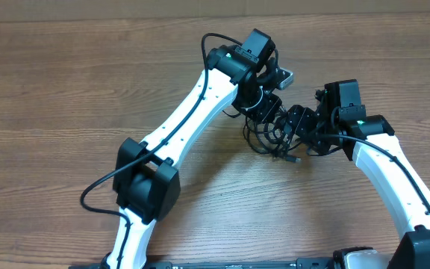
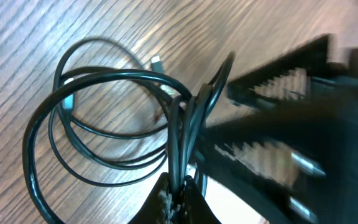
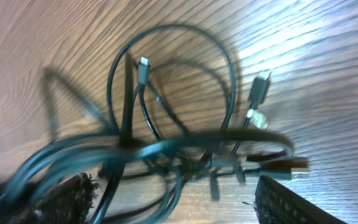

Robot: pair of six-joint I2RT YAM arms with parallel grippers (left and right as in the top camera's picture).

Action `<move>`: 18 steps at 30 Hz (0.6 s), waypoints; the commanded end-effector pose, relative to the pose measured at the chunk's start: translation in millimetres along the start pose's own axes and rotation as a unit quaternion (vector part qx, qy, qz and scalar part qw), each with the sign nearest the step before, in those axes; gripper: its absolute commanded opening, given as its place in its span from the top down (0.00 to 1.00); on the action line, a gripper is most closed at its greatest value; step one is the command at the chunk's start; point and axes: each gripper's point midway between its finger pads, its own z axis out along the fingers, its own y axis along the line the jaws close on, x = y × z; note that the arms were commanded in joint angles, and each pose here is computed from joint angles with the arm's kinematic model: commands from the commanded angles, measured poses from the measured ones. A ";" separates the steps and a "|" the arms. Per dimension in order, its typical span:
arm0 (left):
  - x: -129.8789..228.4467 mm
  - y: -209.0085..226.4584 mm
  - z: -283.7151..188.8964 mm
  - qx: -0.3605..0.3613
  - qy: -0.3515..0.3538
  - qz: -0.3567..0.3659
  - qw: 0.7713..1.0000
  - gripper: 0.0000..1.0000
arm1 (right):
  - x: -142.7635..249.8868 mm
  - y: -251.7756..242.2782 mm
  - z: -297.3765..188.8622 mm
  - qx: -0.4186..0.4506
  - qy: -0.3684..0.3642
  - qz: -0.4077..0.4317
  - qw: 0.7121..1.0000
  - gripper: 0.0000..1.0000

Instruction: Untangle cables

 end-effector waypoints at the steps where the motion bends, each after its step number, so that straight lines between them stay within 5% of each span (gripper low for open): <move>1: -16.8 -37.2 -58.8 0.024 -0.071 0.042 0.996 0.96 | -15.2 -2.3 -0.4 0.018 -0.025 -0.004 1.000 0.20; 7: -15.5 -49.7 -97.2 0.010 -0.106 0.060 0.993 0.96 | -10.0 -29.9 17.9 0.076 -0.007 0.015 0.997 0.24; 18: -4.2 37.3 -169.6 -0.053 -0.158 -0.037 0.985 0.96 | 0.6 -93.1 1.7 0.241 -0.029 0.097 0.965 0.17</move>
